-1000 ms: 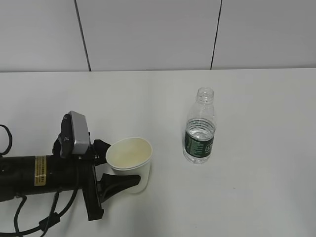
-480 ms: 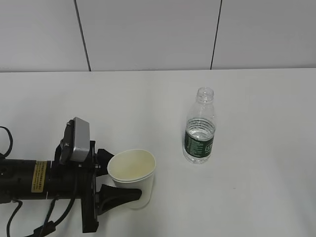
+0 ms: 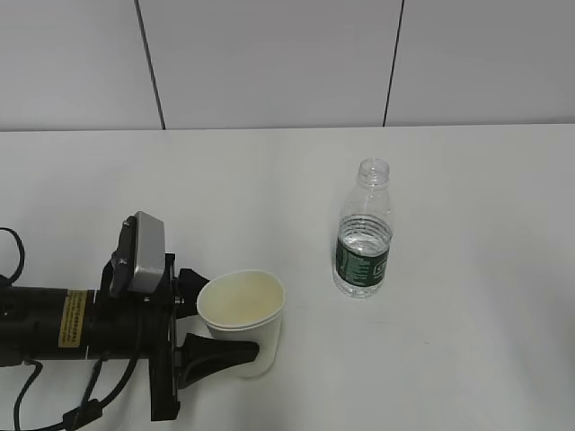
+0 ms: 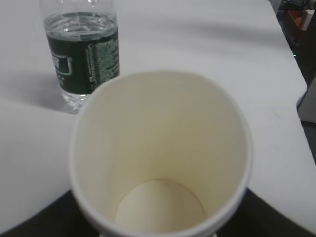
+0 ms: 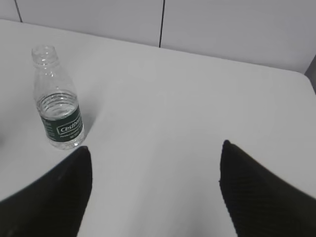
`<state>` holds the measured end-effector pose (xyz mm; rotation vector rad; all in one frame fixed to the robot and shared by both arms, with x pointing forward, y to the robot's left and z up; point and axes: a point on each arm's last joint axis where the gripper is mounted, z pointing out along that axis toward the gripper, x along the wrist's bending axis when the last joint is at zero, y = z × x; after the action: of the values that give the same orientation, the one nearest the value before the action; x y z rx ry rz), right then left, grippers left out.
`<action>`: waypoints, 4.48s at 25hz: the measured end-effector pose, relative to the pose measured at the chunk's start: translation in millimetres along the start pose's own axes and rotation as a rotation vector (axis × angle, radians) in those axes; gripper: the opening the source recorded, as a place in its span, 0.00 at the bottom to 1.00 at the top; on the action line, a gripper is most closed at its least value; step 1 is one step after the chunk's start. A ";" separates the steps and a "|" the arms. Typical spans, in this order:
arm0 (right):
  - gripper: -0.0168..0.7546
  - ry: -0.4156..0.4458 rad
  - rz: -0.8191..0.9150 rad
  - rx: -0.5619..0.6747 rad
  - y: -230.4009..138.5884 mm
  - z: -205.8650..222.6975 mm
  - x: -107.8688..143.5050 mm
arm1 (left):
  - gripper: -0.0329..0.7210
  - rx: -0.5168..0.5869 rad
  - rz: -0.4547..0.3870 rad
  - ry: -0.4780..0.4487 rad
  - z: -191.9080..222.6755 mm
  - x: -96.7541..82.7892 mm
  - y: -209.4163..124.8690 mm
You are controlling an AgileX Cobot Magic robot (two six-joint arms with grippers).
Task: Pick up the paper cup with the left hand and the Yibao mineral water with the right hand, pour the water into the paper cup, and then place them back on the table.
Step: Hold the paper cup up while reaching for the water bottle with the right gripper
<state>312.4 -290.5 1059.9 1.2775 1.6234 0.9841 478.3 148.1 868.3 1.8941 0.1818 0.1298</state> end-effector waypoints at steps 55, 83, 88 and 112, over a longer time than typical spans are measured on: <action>0.79 0.279 -0.182 0.037 -1.4 126.1 16.1 | 0.62 -0.028 0.091 -0.046 2.5 1.8 20.0; 0.79 0.282 -0.180 0.035 -1.3 126.0 16.4 | 0.62 -0.034 0.081 -0.025 2.6 3.7 20.6; 0.79 0.282 -0.180 0.035 -1.3 126.0 16.4 | 0.62 -0.034 0.081 -0.025 2.6 3.7 20.7; 0.79 0.328 -0.157 0.182 -9.9 123.7 19.3 | 0.62 -0.034 0.080 -0.024 2.6 3.8 20.7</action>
<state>421.8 -262.7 1004.6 1.1268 2.0733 1.0049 483.8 139.9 887.0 1.8683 0.0870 0.1637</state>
